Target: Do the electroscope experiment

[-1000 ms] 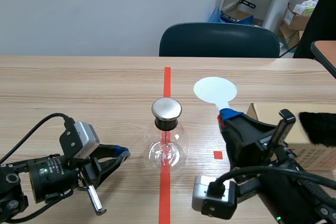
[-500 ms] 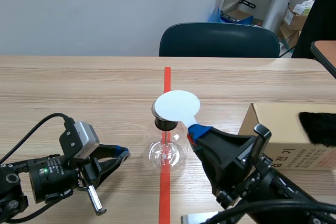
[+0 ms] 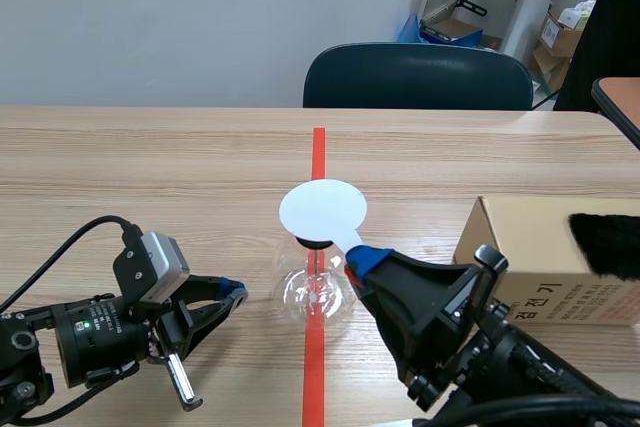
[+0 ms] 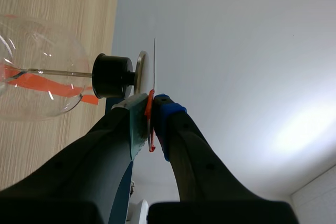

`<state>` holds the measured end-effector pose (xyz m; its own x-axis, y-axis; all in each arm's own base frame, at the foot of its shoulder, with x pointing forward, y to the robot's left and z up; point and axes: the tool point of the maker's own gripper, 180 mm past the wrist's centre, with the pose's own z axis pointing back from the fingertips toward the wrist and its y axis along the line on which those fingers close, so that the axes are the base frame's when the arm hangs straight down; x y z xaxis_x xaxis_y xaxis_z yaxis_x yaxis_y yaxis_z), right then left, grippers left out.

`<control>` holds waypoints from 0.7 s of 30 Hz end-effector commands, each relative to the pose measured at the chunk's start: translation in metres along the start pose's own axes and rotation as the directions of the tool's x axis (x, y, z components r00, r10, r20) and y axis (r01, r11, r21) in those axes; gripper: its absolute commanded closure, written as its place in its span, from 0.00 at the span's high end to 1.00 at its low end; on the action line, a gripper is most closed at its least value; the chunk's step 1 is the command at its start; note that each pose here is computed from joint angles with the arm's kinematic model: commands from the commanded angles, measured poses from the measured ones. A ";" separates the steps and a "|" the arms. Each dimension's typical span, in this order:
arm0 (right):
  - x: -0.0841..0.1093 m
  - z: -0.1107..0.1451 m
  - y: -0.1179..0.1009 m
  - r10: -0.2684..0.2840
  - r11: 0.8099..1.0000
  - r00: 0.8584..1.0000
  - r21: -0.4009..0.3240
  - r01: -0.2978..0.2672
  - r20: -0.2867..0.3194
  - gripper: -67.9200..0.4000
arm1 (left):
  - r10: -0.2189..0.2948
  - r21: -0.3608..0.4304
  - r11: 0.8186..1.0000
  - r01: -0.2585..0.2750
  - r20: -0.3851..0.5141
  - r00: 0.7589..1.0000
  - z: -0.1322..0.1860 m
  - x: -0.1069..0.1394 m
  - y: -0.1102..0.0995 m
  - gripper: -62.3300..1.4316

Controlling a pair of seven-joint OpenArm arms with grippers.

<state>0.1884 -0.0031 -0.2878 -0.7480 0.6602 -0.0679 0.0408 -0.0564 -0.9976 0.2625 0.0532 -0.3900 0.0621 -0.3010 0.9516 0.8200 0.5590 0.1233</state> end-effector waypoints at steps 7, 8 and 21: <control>-0.010 -0.002 -0.009 0.023 0.999 0.999 -0.028 -0.024 -0.032 0.01 | 0.003 -0.005 1.000 -0.003 0.044 0.999 -0.005 0.013 -0.001 0.07; -0.012 -0.002 -0.009 0.022 0.999 0.999 -0.028 -0.024 -0.048 0.01 | 0.003 -0.005 1.000 -0.003 0.044 0.999 -0.005 0.013 -0.001 0.07; -0.076 0.013 -0.010 0.010 0.999 0.917 -0.028 -0.024 -0.398 0.01 | 0.003 -0.005 1.000 -0.003 0.044 0.999 -0.005 0.013 -0.001 0.07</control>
<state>0.2314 -0.0602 -0.2828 -0.4305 0.9000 -0.0679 0.0410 -0.0557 -0.9976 0.2625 0.0533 -0.3900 0.0623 -0.3013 0.9515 0.8200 0.5590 0.1233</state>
